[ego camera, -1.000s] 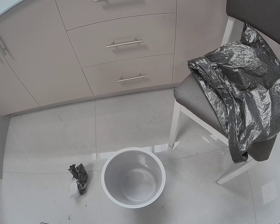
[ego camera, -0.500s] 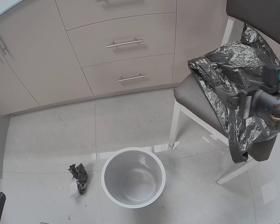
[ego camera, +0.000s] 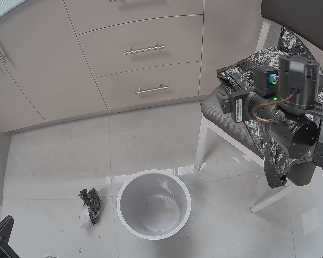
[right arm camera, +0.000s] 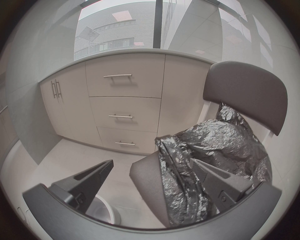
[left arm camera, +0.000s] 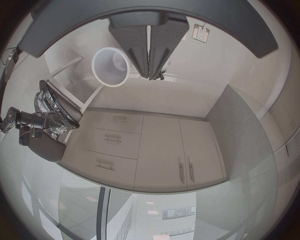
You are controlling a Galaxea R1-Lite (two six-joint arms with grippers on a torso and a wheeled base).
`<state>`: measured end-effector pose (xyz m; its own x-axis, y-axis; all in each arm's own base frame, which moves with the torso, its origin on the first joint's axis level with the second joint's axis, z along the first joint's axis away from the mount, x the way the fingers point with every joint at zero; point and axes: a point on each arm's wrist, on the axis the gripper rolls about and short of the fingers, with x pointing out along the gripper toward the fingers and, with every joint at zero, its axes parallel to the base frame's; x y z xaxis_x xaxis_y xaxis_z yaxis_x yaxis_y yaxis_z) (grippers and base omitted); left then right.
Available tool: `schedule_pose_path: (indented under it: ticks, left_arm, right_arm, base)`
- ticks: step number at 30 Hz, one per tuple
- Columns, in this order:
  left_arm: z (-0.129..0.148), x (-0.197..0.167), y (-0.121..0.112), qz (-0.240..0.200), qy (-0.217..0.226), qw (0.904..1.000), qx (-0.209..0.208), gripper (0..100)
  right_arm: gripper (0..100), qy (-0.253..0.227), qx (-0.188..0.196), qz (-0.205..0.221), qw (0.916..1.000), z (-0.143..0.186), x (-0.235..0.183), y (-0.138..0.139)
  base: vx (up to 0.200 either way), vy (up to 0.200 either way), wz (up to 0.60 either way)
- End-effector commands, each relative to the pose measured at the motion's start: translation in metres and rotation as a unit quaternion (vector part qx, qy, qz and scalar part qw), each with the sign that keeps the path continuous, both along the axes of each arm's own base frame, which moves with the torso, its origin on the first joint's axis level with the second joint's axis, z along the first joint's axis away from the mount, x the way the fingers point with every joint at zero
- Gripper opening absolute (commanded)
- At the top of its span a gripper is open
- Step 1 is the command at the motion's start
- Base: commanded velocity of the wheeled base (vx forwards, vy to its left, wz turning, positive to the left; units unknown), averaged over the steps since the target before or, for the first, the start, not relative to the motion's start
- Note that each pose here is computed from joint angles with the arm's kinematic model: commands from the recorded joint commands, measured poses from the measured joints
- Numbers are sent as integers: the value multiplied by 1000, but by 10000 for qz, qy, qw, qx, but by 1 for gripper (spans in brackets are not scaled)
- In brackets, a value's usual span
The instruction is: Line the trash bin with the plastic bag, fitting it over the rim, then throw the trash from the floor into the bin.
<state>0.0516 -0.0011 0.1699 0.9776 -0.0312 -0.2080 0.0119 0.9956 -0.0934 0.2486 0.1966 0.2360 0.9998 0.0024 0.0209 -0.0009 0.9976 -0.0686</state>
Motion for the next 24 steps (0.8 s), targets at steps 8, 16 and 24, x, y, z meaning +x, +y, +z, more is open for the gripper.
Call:
schedule_pose_path:
  ticks: [8, 16, 24]
  left_arm:
    - [-7, 3, 0, -26, 141, 9999, 1, 0]
    - [-7, 2, -1, -126, 133, 9998, 2, 0]
    - [-7, 3, -1, -134, 141, 9998, 2, 0]
  right_arm:
    - [100, 52, 6, -319, 9995, -3, 0, -28]
    - [100, 144, 202, -693, 9973, -40, 45, -31]
    - [100, -274, 255, -790, 9962, -36, 70, -38]
  base:
    - [0, 0, 0]
    - [0, 0, 0]
    - [0, 0, 0]
